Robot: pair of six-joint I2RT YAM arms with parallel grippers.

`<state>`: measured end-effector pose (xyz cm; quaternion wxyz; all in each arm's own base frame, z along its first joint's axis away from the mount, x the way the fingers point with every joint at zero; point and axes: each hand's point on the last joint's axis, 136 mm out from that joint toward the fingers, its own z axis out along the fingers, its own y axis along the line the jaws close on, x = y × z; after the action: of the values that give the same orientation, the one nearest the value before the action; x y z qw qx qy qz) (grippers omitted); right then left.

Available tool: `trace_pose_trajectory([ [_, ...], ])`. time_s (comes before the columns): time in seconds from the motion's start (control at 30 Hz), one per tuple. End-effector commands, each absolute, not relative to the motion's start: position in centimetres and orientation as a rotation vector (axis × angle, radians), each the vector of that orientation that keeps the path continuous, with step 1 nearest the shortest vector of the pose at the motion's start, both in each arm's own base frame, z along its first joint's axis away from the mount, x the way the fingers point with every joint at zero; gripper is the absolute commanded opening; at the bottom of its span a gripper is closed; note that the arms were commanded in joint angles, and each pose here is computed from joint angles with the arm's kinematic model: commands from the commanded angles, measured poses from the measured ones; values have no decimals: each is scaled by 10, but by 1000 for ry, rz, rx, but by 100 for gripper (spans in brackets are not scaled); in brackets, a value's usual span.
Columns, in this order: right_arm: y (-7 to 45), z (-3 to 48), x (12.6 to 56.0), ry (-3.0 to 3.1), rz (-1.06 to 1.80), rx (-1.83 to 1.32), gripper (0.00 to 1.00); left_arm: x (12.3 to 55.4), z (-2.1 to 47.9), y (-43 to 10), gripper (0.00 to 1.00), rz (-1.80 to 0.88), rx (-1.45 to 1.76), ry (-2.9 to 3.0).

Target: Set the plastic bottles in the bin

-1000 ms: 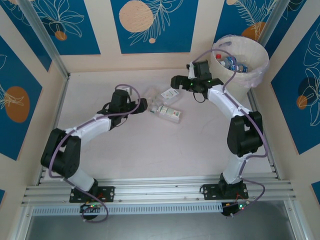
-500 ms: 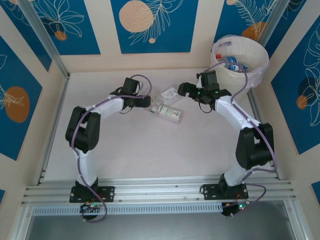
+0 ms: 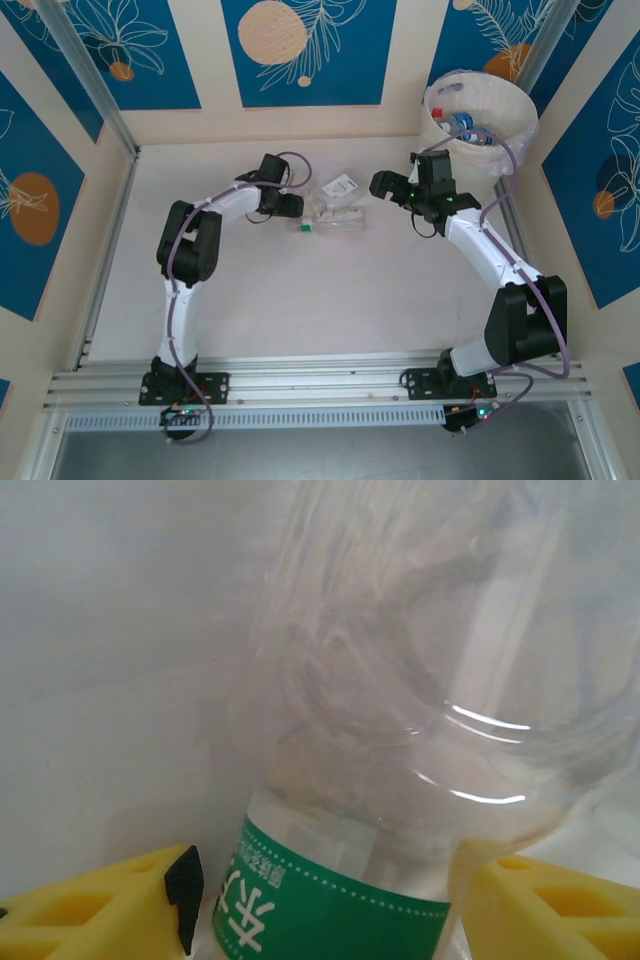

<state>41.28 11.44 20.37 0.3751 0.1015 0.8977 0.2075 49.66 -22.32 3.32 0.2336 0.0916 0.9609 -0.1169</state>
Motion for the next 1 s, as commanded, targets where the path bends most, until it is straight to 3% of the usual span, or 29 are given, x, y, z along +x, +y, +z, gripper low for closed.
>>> trace_pose_trajectory([
  [0.0, 111, 208, 411, 2282, 521, 258, 99, 495, 28, -216, 64, -290, 244, 2673],
  [0.43, 110, 205, 410, 2286, 518, 267, 99, 482, 52, -215, 32, -333, 271, 2606],
  [0.63, 110, 214, 409, 2228, 547, 287, 99, 462, 77, -219, 22, -446, 275, 2511],
  [0.9, 123, 236, 400, 2137, 683, 246, 99, 424, 120, -239, 0, -705, 313, 2382],
  [0.97, 131, 241, 397, 2121, 745, 220, 99, 414, 131, -247, 0, -763, 341, 2340],
])
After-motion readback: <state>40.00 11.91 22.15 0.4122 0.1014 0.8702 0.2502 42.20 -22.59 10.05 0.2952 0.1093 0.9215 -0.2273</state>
